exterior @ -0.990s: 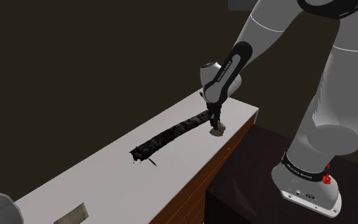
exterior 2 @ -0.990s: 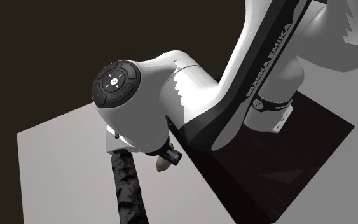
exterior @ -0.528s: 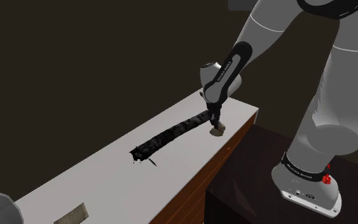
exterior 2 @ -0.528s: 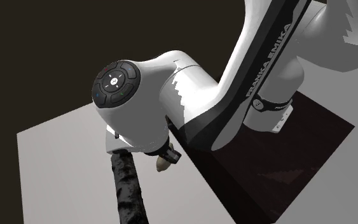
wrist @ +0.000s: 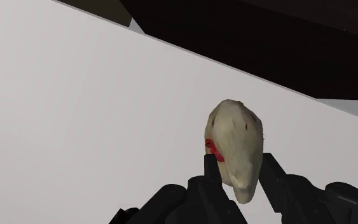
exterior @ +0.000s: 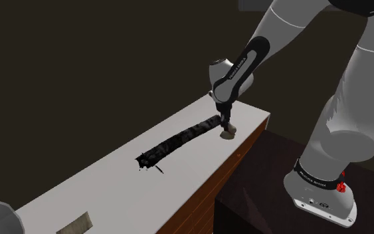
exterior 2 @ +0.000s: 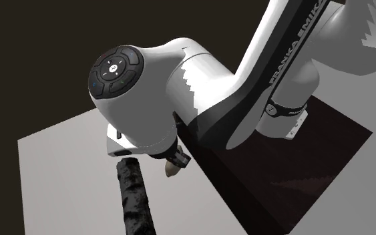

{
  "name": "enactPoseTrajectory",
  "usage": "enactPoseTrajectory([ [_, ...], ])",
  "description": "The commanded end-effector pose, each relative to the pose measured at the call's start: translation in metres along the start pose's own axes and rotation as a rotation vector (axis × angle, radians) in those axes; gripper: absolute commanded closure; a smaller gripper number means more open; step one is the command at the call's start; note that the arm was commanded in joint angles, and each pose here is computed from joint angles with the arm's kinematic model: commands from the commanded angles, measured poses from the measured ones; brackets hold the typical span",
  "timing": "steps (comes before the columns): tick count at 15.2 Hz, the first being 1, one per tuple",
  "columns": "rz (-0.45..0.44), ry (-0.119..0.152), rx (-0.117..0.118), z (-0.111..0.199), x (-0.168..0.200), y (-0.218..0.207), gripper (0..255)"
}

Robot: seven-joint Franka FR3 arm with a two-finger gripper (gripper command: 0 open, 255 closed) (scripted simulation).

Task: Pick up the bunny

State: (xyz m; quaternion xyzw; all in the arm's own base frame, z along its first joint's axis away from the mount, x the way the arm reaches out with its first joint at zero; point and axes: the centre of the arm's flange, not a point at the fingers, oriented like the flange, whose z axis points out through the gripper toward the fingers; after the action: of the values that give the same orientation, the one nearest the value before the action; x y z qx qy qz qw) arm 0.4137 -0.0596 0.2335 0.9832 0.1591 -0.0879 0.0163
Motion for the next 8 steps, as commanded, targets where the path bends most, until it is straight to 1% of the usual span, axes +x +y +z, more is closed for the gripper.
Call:
enactPoseTrajectory([
  [1, 0.000, 0.000, 0.000, -0.011, -0.002, 0.001, 255],
  [8, 0.000, 0.000, 0.000, -0.048, -0.009, 0.001, 255],
])
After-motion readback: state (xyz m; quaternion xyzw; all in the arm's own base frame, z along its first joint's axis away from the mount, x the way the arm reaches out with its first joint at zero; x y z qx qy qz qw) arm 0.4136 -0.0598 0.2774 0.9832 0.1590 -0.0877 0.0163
